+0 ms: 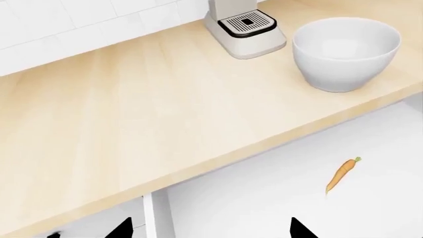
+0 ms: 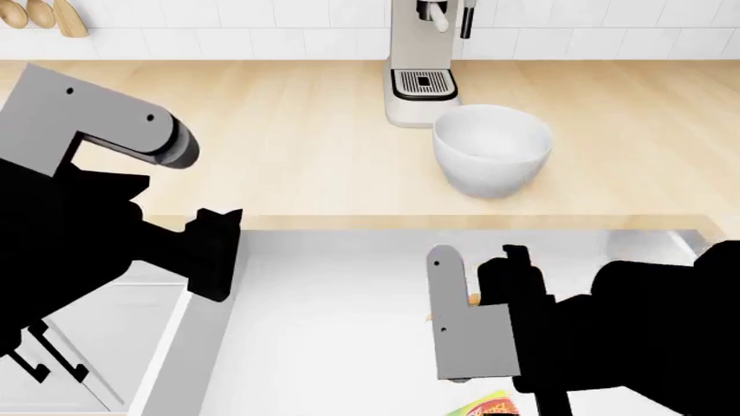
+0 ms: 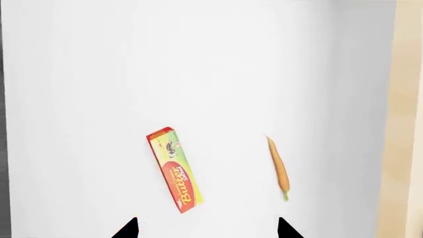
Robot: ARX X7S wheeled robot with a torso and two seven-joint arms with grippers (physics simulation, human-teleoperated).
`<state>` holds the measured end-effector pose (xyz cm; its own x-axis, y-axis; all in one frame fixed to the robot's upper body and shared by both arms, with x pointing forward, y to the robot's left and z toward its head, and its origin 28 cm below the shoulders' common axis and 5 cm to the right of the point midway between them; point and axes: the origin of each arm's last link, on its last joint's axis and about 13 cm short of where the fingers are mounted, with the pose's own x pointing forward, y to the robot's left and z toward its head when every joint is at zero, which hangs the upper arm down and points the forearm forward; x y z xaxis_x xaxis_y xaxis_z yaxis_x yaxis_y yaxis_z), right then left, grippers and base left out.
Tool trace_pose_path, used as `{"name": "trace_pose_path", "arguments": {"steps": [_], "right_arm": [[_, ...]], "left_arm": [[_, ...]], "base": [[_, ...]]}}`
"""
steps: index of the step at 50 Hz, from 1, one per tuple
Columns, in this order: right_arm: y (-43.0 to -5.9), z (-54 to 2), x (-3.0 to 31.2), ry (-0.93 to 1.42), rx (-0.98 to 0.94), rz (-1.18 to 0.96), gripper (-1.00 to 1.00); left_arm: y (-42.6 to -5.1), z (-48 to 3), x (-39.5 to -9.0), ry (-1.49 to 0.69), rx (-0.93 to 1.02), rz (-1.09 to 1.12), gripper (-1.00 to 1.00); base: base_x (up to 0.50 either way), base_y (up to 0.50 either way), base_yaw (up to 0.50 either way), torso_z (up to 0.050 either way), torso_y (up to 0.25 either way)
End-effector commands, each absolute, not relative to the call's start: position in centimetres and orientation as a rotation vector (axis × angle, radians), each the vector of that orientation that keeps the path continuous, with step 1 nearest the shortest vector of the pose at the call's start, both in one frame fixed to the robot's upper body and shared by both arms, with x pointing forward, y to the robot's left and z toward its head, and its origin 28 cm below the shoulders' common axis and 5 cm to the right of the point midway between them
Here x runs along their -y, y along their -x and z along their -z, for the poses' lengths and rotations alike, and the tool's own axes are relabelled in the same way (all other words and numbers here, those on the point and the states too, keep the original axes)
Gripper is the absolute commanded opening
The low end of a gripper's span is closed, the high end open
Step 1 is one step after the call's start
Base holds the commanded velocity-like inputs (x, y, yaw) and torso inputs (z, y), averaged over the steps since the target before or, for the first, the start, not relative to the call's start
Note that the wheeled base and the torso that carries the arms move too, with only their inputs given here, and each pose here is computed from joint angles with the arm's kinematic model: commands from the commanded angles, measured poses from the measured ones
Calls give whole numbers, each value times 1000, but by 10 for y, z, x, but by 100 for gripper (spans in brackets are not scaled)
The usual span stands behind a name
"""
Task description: Place the bar in the bowl and close the drawer.
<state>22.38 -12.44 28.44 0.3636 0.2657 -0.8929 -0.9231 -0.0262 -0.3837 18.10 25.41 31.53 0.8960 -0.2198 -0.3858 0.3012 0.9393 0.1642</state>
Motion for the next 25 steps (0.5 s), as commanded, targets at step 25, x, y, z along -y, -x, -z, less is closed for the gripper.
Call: {"name": "trace_pose_path", "arguments": {"steps": [25], "right_arm": [[-231,-224,116,1235,-771,-1141,100]], "left_arm": [[-182,-311,-255,-228,-376,281,100]], "base": [[0,0,0,0,0]]}}
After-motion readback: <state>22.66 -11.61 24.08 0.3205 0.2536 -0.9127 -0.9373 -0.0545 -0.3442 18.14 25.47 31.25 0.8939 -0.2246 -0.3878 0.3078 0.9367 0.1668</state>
